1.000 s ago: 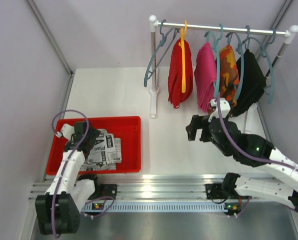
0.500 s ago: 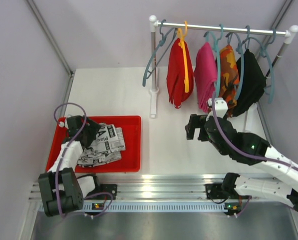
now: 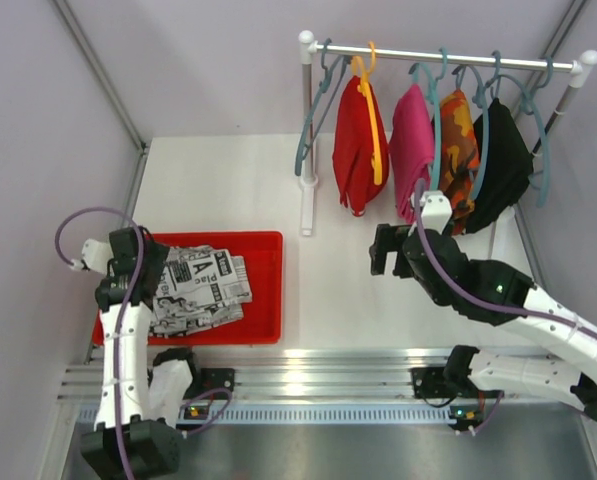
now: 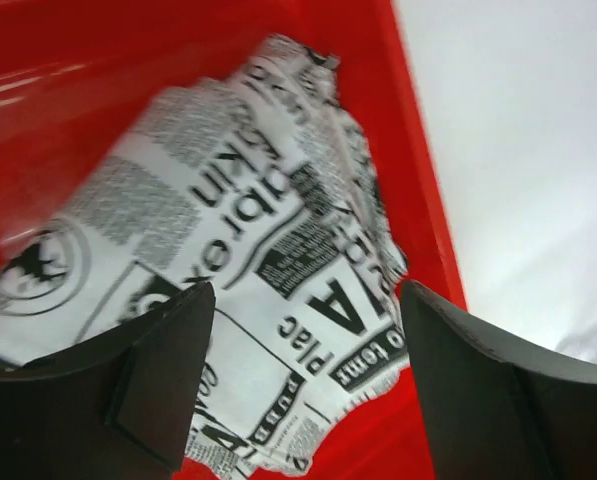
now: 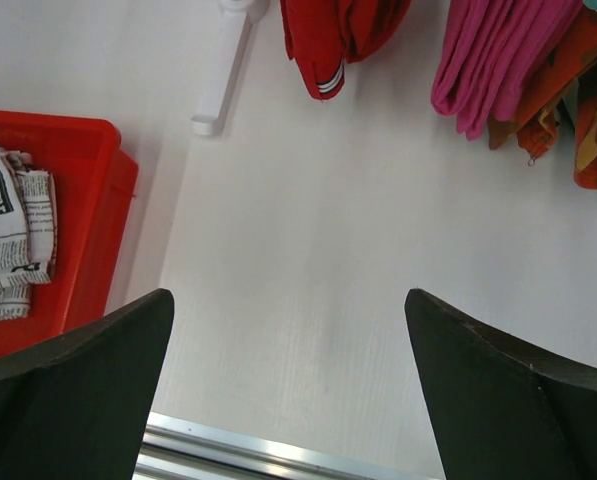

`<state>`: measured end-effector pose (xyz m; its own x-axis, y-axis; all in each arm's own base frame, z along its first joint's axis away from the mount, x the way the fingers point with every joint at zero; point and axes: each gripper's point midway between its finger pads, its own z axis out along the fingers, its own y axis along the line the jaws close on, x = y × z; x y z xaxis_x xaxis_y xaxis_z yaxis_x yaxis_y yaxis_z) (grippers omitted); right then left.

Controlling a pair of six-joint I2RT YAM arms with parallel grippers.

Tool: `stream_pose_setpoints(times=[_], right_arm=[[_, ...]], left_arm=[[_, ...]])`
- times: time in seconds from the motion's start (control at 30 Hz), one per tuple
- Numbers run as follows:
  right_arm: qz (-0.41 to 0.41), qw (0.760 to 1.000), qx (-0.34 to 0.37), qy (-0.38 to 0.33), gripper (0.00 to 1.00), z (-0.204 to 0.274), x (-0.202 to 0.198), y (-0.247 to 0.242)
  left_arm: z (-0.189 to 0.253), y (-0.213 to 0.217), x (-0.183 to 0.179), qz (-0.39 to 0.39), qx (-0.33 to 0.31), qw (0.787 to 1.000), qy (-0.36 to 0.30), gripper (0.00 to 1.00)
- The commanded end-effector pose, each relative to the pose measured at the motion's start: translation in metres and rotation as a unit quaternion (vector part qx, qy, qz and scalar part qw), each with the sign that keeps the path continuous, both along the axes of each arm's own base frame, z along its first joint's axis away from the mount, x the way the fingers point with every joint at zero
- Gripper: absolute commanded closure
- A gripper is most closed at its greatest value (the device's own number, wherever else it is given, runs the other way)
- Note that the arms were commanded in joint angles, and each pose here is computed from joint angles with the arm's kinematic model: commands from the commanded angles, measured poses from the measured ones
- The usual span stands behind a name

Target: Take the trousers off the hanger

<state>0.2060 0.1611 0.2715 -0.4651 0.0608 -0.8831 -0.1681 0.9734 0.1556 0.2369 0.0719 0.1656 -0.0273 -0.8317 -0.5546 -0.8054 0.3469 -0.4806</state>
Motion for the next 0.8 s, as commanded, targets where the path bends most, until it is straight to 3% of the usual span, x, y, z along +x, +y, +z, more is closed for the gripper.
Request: stream_pose_setpoints(times=[0.0, 0.3, 0.47, 0.6, 0.7, 0.77], right_arm=[[0.000, 0.999, 0.021, -0.026, 0.00, 0.026, 0.007, 0.002], [0.002, 1.000, 0.015, -0.024, 0.00, 0.026, 0.002, -0.007], [-0.003, 0.999, 0.023, -0.023, 0.00, 0.026, 0.002, -0.007], [-0.003, 1.000, 0.019, -0.017, 0.00, 0.023, 0.001, -0.008], [-0.007, 1.000, 0.012, -0.019, 0.00, 0.023, 0.002, -0.010], [-0.009, 1.000, 0.011, -0.021, 0.00, 0.024, 0.003, -0.010]], left_arm=[[-0.036, 0.023, -0.055, 0.134, 0.008, 0.984, 0.115, 0.21], [-0.076, 0.030, -0.063, 0.201, -0.001, 0.972, 0.120, 0.25], [-0.086, 0.036, -0.033, 0.149, 0.013, 0.985, 0.086, 0.22], [-0.105, 0.050, -0.045, 0.169, 0.017, 0.976, 0.132, 0.21], [-0.111, 0.061, -0.037, 0.160, 0.018, 0.979, 0.125, 0.22], [-0.111, 0.057, -0.015, 0.092, 0.014, 0.991, 0.097, 0.23]])
